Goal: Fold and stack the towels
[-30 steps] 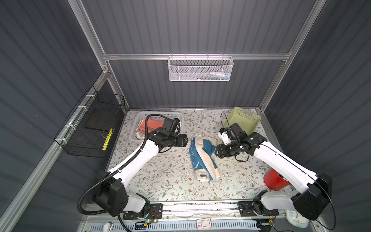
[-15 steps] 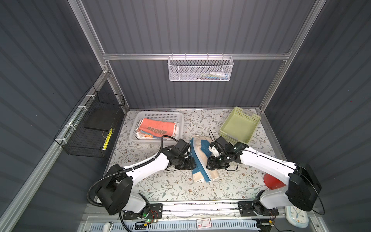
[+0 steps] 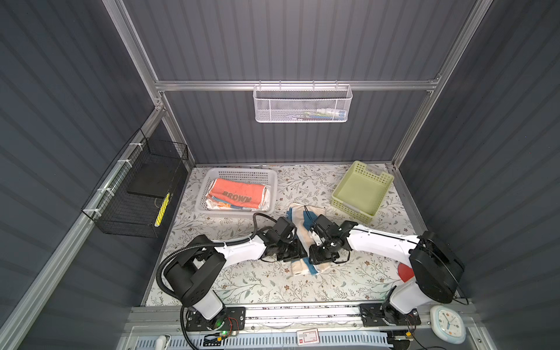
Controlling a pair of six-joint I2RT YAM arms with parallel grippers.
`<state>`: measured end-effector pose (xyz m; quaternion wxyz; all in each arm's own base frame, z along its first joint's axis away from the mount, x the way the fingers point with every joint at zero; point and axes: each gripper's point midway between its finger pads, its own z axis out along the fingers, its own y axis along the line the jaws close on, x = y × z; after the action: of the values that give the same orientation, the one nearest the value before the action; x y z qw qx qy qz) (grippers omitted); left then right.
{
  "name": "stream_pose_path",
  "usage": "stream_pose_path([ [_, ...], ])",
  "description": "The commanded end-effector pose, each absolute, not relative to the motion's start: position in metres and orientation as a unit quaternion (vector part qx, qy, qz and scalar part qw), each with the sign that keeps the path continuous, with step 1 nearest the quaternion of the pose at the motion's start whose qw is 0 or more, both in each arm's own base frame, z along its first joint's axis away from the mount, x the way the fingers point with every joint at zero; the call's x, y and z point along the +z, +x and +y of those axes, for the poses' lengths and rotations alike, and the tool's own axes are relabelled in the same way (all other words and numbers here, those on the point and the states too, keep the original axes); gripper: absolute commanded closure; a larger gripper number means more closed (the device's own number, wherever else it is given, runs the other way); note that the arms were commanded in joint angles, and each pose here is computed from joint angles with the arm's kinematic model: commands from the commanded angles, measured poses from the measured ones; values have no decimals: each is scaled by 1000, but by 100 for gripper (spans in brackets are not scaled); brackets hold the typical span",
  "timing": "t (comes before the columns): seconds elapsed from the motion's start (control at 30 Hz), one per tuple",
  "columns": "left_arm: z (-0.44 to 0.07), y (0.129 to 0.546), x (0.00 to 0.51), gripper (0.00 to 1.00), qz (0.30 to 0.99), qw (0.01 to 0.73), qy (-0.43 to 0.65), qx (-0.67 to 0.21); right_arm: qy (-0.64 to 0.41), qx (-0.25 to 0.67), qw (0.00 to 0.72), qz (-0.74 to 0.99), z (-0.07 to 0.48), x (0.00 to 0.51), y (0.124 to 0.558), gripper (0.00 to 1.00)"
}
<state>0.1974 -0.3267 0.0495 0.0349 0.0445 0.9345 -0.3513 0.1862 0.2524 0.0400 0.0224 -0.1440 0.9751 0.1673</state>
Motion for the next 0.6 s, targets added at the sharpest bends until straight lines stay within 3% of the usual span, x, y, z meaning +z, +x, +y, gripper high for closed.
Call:
stream_pose_path([
  [0.0, -337, 202, 59, 75, 927, 45, 52, -368, -146, 155, 38, 976, 250, 42, 190, 79],
  [0.1, -327, 205, 68, 98, 936, 64, 65, -340, -148, 144, 64, 976, 244, 54, 196, 94],
  [0.13, -320, 209, 71, 100, 940, 80, 65, -324, -147, 139, 73, 977, 242, 58, 199, 97],
  [0.43, -269, 203, 110, 100, 954, 120, 79, -264, -131, 126, 125, 975, 223, 103, 216, 100],
  [0.57, -213, 199, 131, 100, 968, 143, 38, -205, -118, 110, 159, 974, 205, 136, 229, 100],
])
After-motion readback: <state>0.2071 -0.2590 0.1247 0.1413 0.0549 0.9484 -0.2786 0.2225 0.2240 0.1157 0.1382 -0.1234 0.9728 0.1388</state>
